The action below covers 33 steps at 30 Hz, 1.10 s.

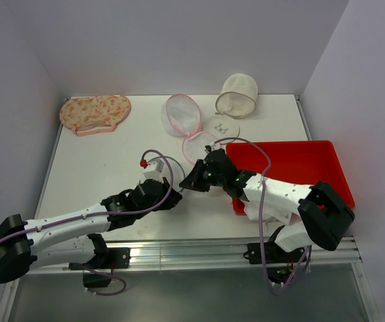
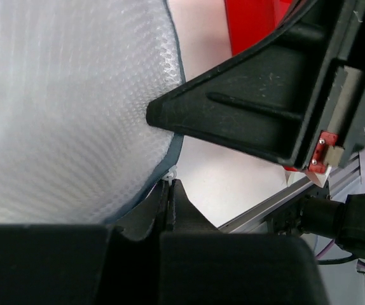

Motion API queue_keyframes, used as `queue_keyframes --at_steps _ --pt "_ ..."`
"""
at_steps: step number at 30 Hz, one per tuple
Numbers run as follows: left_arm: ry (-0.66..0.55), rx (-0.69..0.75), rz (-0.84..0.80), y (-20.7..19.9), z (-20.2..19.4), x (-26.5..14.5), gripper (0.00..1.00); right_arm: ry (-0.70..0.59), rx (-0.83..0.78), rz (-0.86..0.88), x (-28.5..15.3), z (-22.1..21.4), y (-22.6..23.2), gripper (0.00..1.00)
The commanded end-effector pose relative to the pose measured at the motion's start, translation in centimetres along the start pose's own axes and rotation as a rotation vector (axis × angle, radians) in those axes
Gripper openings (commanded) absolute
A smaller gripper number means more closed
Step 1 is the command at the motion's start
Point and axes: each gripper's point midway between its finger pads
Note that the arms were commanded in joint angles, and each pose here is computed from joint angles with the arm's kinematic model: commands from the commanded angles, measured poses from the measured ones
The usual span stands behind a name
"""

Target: Place the bra in the laundry bag and zip it closed

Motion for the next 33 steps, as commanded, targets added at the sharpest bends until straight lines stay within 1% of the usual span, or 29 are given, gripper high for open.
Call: queue_keyframes --at_steps 1,3,8,9,11,12,14,15,17,18,19,21,24,25,27,28,31,32,33 --pt "-0.029 -0.004 -0.068 -2.0 1.4 -1.3 0.0 -0.065 -0.032 -0.016 0.2 3.2 0.5 0.11" --pt "-0.021 0.0 -0.038 -0.8 1.1 -1.8 0.0 -0.049 -0.079 -0.014 0.3 3.9 0.2 0.08" --pt "-0.048 -0.019 -0.001 1.2 1.6 -4.0 0.0 -0.016 -0.192 -0.073 0.8 7.2 -1.2 0.07" --pt "-0.044 -0.014 0.03 2.2 1.5 -4.4 0.0 -0.027 -0.216 -0.066 0.9 8.3 -0.5 0.07" --pt "-0.062 -0.034 0.03 2.7 1.8 -5.3 0.0 0.01 -0.267 -0.092 1.6 8.6 -1.5 0.07" --pt "-0.063 -0.045 0.036 3.0 1.8 -5.5 0.0 -0.007 -0.288 -0.083 1.7 9.9 -1.0 0.07" --pt "-0.067 -0.053 0.051 4.0 1.7 -6.1 0.0 0.028 -0.332 -0.093 2.5 10.1 -1.5 0.08" --pt "-0.065 -0.06 0.056 4.3 1.6 -6.3 0.0 0.019 -0.359 -0.075 2.8 10.9 -0.7 0.09" --pt "-0.066 -0.066 0.058 4.8 1.5 -6.5 0.0 0.043 -0.392 -0.057 3.8 11.1 -0.5 0.12" --pt "-0.062 -0.069 0.056 4.9 1.3 -6.4 0.0 0.029 -0.41 -0.036 4.0 12.1 0.6 0.13" --pt "-0.055 -0.069 0.058 5.0 1.1 -6.2 0.0 0.058 -0.412 -0.041 4.8 11.8 0.4 0.13" --pt "-0.036 -0.074 0.035 4.5 0.6 -5.8 0.0 0.072 -0.441 -0.036 5.3 12.2 1.4 0.17" --pt "-0.04 -0.069 0.001 3.1 0.8 -5.1 0.0 0.08 -0.472 -0.067 5.6 11.9 2.5 0.28" --pt "-0.039 -0.061 0.008 3.0 0.8 -4.7 0.0 0.081 -0.47 -0.068 5.5 11.5 2.9 0.37" --pt "-0.053 -0.057 -0.029 1.5 1.3 -4.4 0.0 0.074 -0.456 -0.09 4.8 11.3 2.8 0.47" --pt "-0.053 -0.05 -0.027 1.0 1.4 -4.0 0.0 0.07 -0.446 -0.094 4.5 11.2 3.0 0.54" --pt "-0.05 -0.03 -0.039 -0.3 1.5 -2.8 0.0 0.05 -0.447 -0.115 2.7 10.9 3.3 0.63" --pt "-0.05 -0.025 -0.042 -0.6 1.5 -2.5 0.0 0.057 -0.451 -0.133 2.3 10.3 3.2 0.63" --pt "-0.048 -0.015 -0.041 -0.9 1.4 -1.9 0.0 0.029 -0.457 -0.16 1.1 10.6 3.4 0.64"
Point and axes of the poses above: each gripper's point midway between its finger pads, its own x axis out along the fingers, its own y axis along the line the jaws close on, z = x × y, and after that the axes turned 11 degrees about -x, right-handed
